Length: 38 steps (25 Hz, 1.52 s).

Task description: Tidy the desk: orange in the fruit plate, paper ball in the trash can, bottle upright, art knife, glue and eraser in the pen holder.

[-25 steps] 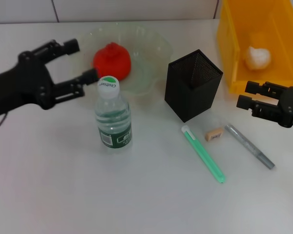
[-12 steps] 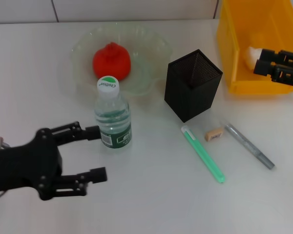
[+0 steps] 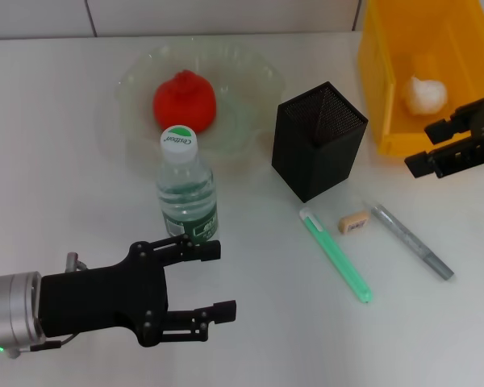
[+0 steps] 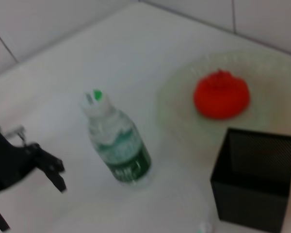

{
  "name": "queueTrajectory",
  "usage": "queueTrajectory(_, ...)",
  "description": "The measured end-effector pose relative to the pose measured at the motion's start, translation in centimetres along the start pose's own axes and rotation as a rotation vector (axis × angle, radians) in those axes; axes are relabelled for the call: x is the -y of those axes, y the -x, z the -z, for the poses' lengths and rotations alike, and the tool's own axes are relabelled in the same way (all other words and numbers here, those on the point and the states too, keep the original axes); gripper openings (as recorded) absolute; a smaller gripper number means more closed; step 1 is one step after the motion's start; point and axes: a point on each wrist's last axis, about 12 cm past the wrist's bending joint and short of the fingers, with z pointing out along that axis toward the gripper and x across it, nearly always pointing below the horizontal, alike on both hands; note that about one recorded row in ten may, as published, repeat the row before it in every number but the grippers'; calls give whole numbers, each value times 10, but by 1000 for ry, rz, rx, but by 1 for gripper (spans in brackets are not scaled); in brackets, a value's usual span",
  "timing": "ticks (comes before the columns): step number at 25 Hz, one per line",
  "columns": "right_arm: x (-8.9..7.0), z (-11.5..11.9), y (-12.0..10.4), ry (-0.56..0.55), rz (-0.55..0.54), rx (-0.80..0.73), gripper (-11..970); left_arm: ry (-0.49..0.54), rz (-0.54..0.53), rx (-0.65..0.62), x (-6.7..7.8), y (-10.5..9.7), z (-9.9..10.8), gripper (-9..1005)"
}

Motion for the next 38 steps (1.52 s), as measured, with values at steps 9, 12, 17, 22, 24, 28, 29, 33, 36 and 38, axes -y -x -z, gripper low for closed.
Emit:
queueTrajectory(9, -35, -63, 24, -229, -6, -353, 637, 42, -2, -34, -5, -5, -2, 825)
queueTrajectory(12, -32, -72, 24, -223, -39, -366, 635, 38, -5, -44, -6, -5, -4, 825)
queueTrajectory(17, -29, -87, 20, -224, -170, -386, 631, 28, -8, -51, -7, -4, -6, 825)
queueTrajectory(22, -35, -95, 20, -232, -207, -409, 627, 24, -5, -51, -9, -2, -8, 825)
queueTrajectory(24, -40, -102, 21, -239, -215, -423, 625, 19, -6, -52, -9, -1, -8, 825)
queueTrajectory(28, -47, -117, 21, -181, -232, -424, 622, 6, -8, -63, -8, -2, -10, 825)
queueTrajectory(29, -49, -124, 19, -139, -244, -432, 621, 1, -9, -68, -8, -3, -11, 825)
queueTrajectory(33, -50, -134, 16, -127, -243, -461, 618, -4, -9, -72, -7, -3, -12, 825)
queueTrajectory(36, -48, -140, 15, -126, -246, -478, 616, -6, -3, -72, -6, -5, -12, 825)
queueTrajectory(38, -46, -142, 16, -128, -249, -481, 614, -5, 2, -72, -5, -6, -12, 825)
